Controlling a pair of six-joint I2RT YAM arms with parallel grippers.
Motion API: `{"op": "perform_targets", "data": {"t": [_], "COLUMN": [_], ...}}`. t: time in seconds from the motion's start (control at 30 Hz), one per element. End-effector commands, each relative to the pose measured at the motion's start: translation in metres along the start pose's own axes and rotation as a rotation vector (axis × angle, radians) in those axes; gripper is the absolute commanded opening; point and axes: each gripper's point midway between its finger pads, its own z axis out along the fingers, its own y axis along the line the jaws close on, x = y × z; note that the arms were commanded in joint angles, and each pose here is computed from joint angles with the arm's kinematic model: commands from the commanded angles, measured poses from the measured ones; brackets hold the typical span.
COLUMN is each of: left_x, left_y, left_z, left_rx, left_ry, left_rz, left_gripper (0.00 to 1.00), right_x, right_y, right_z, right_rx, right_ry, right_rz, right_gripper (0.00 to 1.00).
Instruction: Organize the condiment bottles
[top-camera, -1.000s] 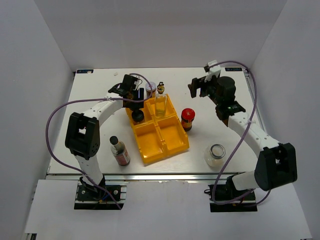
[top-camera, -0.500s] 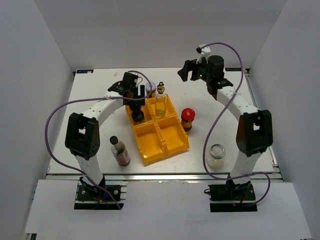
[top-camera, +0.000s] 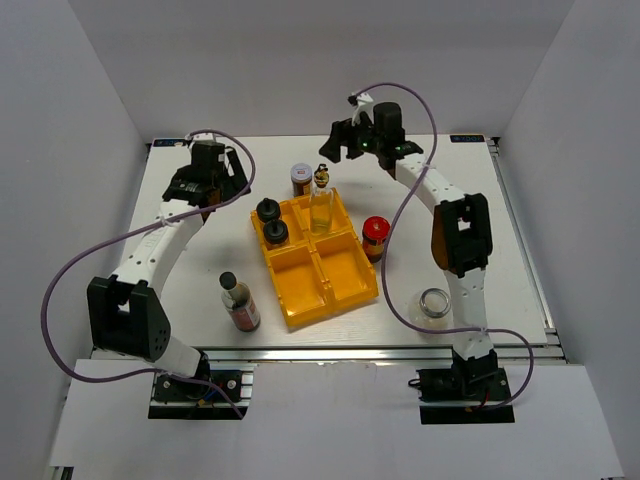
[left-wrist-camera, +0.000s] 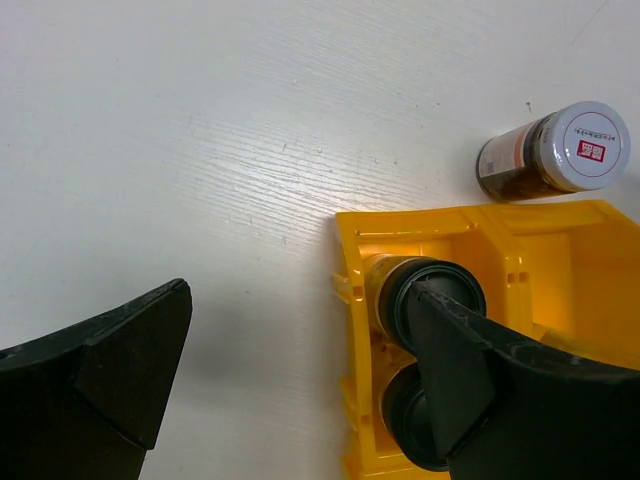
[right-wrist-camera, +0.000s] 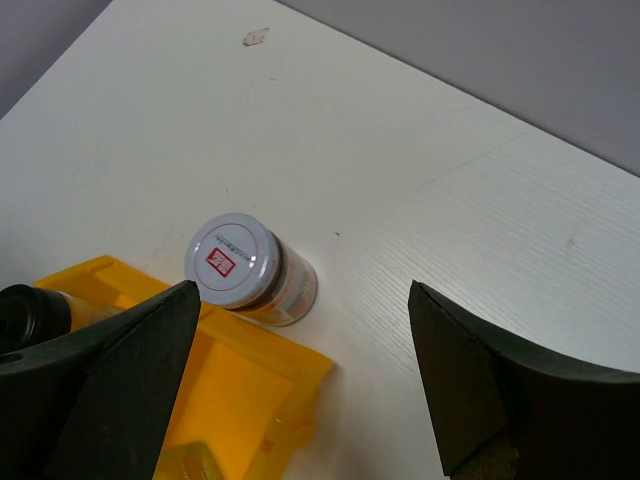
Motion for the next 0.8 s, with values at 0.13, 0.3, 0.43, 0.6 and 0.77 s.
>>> {"op": "perform_targets", "data": {"t": [0.13, 0.3, 0.43, 0.6, 0.77], "left_x": [0.008, 0.012, 0.016, 0.027, 0.034], "left_y": [0.010, 0.014, 0.017, 0.018, 0.021], "left_z": [-0.004, -0.004, -0.001, 0.006, 0.014], "left_rx": [-0.008, -0.009, -0.013, -0.008, -0.014], "left_ry": [-0.003, -0.004, 0.002, 0.029, 0.053], "left_rz": [-0.031, -0.033, -0.034, -0.032, -0.034], "left_gripper": [0.98, 0.98, 0.98, 0.98, 0.98], "right_x": [-0.002, 0.015, 0.022, 0.033, 0.038], "right_y": [0.021, 0.022, 0.027, 0.036, 0.046], "right_z": [0.031, 0.056, 0.064, 0.070, 0.072], "right_rx": [-0.089, -0.093, -0.131, -0.181, -0.240], "right_ry": [-0.014, -0.004, -0.011, -0.006, -0.014], "right_rz": [-0.091, -0.123, -0.136, -0.162, -0.173], "right_gripper": [0.89, 0.89, 0.89, 0.89, 0.89]}}
